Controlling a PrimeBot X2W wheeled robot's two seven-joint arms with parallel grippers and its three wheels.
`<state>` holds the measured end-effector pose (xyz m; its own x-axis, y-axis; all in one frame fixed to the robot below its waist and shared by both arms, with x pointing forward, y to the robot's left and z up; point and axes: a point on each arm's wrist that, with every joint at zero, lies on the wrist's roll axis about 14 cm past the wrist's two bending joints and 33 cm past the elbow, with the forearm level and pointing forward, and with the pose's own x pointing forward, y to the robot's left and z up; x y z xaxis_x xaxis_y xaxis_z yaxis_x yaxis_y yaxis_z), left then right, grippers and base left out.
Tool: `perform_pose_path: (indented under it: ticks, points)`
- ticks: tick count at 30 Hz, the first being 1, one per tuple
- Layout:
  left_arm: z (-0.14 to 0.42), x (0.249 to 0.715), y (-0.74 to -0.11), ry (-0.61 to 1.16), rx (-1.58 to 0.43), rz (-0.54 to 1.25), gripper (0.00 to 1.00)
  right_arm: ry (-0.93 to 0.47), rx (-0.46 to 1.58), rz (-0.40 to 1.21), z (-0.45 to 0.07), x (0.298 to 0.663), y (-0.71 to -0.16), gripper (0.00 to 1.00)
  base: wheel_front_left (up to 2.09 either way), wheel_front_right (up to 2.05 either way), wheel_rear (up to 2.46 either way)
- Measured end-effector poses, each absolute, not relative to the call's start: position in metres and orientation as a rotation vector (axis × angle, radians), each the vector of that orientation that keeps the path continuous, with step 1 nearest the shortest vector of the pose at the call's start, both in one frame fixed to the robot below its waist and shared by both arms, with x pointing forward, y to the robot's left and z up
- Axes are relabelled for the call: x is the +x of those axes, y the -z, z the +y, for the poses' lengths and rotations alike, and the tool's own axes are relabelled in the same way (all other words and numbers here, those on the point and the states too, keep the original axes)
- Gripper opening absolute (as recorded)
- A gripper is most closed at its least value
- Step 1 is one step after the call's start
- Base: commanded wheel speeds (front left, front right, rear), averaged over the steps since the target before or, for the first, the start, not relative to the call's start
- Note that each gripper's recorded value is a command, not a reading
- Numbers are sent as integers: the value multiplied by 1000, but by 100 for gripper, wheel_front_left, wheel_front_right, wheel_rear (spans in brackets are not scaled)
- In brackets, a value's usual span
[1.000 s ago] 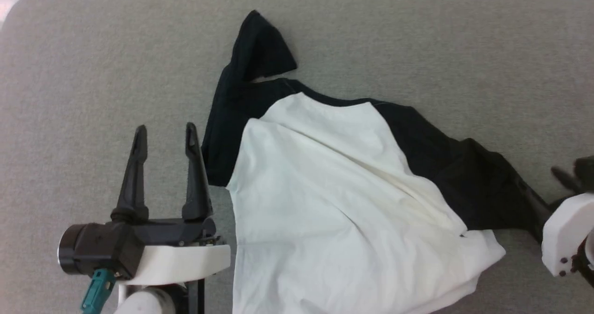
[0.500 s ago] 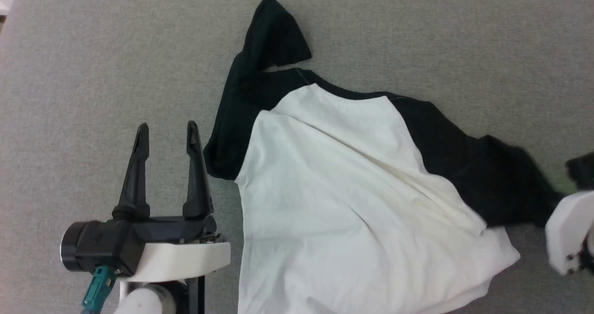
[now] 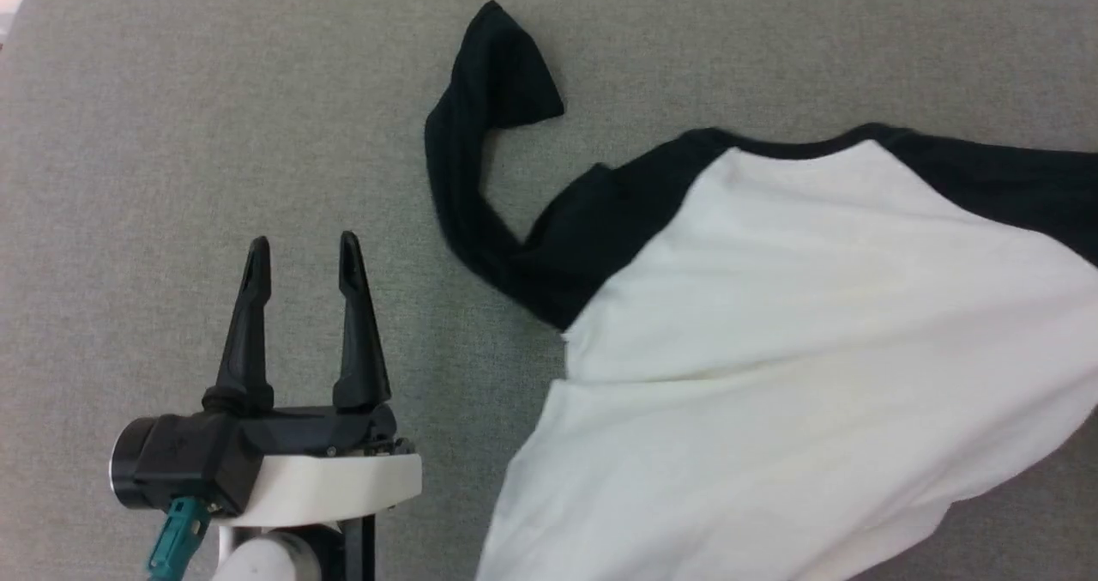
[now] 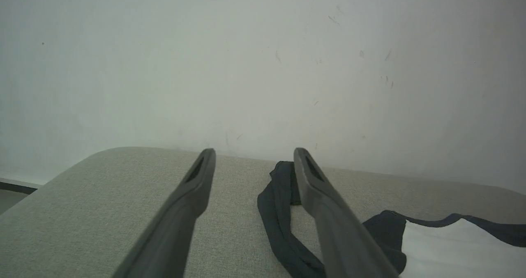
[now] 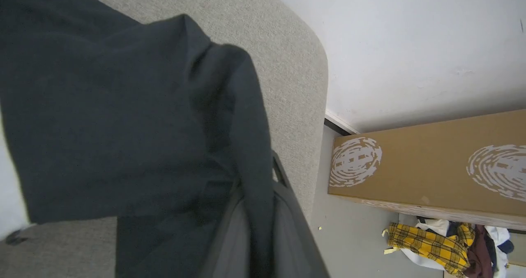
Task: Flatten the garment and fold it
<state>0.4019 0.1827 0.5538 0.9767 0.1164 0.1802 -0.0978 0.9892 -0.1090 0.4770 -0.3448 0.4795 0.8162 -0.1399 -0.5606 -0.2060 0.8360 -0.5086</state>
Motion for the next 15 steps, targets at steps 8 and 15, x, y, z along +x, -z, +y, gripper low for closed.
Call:
perform_pose_path:
  ticks: [8, 15]
  points:
    - [181, 403, -536, -102, -103, -134, 100, 15, -598, 796, -377, 463, -432, 15, 0, 0, 0]
    - [178, 401, -536, -93, -100, -130, 100, 14, -467, 716, -357, 465, -427, 100, 0, 0, 0]
